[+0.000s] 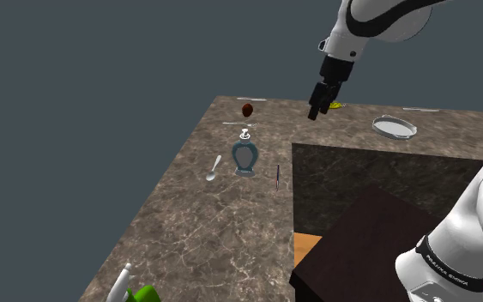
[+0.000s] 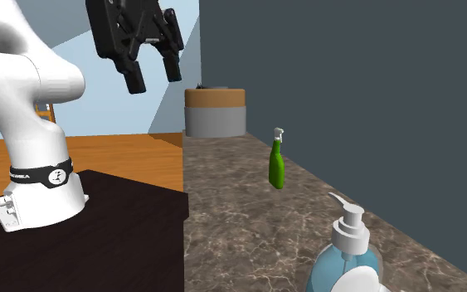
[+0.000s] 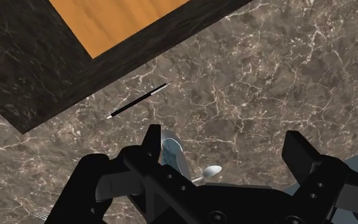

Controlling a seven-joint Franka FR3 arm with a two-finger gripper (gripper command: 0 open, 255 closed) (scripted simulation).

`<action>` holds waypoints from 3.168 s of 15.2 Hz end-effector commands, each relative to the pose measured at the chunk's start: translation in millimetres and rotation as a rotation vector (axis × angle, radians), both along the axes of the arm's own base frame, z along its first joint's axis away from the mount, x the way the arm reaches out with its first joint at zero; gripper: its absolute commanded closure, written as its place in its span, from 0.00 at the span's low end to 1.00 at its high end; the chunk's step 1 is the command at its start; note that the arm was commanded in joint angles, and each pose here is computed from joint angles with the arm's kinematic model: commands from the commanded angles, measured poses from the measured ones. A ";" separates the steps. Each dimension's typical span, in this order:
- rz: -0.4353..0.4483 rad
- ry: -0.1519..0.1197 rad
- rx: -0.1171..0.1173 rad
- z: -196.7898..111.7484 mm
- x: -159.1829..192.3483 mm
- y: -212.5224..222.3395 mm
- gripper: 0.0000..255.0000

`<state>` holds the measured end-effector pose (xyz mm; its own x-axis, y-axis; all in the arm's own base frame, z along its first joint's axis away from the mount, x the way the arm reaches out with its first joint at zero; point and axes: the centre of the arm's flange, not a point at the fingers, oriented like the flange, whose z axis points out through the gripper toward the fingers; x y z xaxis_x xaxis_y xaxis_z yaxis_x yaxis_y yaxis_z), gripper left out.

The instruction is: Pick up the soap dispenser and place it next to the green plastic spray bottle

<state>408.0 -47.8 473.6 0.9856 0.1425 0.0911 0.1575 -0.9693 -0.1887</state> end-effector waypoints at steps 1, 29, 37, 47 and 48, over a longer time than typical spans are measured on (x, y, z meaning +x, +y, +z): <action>0.030 -0.017 0.009 -15.4 18.7 -5.3 0.00; 0.347 -0.168 0.125 -235.8 235.1 1.4 0.00; 0.347 -0.168 0.125 -243.6 236.2 4.3 0.00; 0.347 -0.168 0.125 -243.6 236.3 4.4 1.00; 0.347 -0.168 0.125 -243.6 236.3 4.4 1.00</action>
<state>644.6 -44.1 230.6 0.8509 0.4411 0.2854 0.5096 -0.8249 -0.2445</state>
